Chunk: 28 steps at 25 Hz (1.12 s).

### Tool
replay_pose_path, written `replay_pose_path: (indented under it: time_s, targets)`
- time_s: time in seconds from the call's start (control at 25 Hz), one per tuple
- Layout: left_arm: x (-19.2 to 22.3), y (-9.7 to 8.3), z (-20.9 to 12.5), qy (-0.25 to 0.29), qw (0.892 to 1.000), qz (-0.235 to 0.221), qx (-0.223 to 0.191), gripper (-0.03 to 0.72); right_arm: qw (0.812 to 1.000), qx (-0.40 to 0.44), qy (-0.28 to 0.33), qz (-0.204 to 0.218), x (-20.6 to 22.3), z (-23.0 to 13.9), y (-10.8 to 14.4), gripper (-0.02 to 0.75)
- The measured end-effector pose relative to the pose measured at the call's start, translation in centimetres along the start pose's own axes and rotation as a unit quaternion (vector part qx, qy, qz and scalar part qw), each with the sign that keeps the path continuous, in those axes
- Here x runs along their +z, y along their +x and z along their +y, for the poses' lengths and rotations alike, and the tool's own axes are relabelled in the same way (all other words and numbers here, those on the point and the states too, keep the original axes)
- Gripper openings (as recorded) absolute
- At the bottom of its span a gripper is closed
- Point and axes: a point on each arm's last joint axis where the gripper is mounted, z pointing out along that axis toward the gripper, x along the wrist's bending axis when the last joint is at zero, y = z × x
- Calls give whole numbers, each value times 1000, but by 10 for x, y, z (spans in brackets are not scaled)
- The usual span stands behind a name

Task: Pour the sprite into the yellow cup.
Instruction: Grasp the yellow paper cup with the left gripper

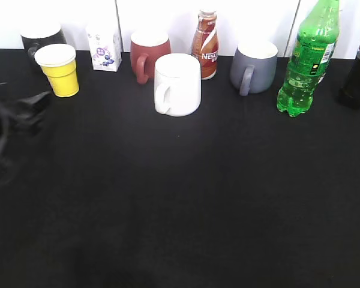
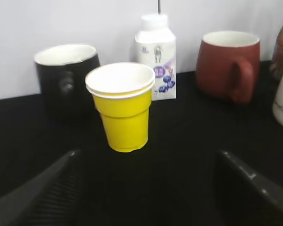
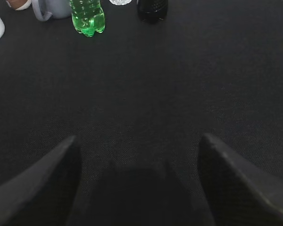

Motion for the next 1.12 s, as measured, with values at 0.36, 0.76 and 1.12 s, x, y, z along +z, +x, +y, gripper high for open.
replay_pose_path:
  time_s: [0.36,0.76,1.12]
  targets:
    - [105,18,-19,3,1000,6,2,666,1000,5,1,9,0,0,2,585]
    - [158,27,-35,1,1000,9,-15,659,1000,6,1,9,0,0,2,585]
    - [166,27,-40,-25,999,4,-23,627,1000,6,1,10,0,0,2,585]
